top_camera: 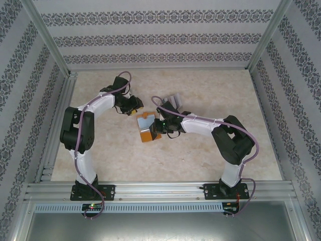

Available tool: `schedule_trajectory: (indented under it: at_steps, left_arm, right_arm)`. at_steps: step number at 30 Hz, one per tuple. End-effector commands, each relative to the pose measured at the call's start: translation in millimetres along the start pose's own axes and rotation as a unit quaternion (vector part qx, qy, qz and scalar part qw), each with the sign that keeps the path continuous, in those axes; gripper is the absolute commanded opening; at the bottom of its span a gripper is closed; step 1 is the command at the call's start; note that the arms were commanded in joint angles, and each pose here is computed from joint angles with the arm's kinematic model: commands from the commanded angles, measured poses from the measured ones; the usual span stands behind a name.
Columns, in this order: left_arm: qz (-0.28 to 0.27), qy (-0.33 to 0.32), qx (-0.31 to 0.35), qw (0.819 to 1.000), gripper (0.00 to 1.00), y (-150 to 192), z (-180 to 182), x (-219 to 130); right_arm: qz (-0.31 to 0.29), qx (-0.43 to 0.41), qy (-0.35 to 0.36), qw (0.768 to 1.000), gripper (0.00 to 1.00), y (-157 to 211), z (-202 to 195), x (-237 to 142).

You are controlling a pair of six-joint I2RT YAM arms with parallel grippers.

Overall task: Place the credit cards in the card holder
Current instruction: Press the card holder at the center of the table, then rotate the card holder at the center of the table.

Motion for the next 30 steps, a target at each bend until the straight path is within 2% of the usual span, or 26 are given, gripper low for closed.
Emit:
schedule_trajectory:
  at_steps: [1, 10, 13, 17, 20, 24, 27, 30]
  left_arm:
    - [0.024, 0.024, 0.062, 0.998, 0.43, 4, -18, -8]
    - [0.089, 0.046, 0.118, 0.988, 0.44, 4, -25, 5]
    - [0.099, 0.038, 0.151, 0.983, 0.44, -3, -24, 12]
    - [0.121, 0.067, 0.192, 0.972, 0.44, -3, -32, 16]
    - [0.118, 0.048, 0.218, 0.968, 0.45, -4, -27, 14]
    - [0.144, 0.083, 0.224, 0.96, 0.46, 6, -31, 18]
    - [0.174, 0.075, 0.236, 0.953, 0.46, 18, -31, 26]
    - [0.17, 0.046, 0.246, 0.953, 0.44, 21, -28, 33]
  right_arm:
    - [0.004, -0.01, 0.011, 1.0, 0.02, -7, -2, 1]
    - [0.039, -0.018, 0.012, 0.999, 0.02, 0, -10, 7]
    - [0.043, -0.019, 0.014, 0.999, 0.02, 2, -13, 7]
    - [0.05, -0.016, 0.016, 0.999, 0.02, 4, -17, 7]
    - [0.047, -0.017, 0.02, 0.999, 0.02, 5, -20, 5]
    - [0.051, -0.016, 0.017, 0.998, 0.03, 5, -22, 6]
    - [0.054, -0.016, 0.017, 0.998, 0.03, 4, -22, 7]
    - [0.053, -0.02, 0.017, 0.998, 0.03, 3, -22, 6]
Point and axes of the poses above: each hand's point on the last joint's axis, 136 mm out from that joint toward the fingers, its own x axis out along the fingers, its own z axis along the line the jaws close on, y = z × x, the point moved 4 cm from there along -x, back along the fingers, and after that the axes turned 4 degrees about x, right-handed, at the moved point
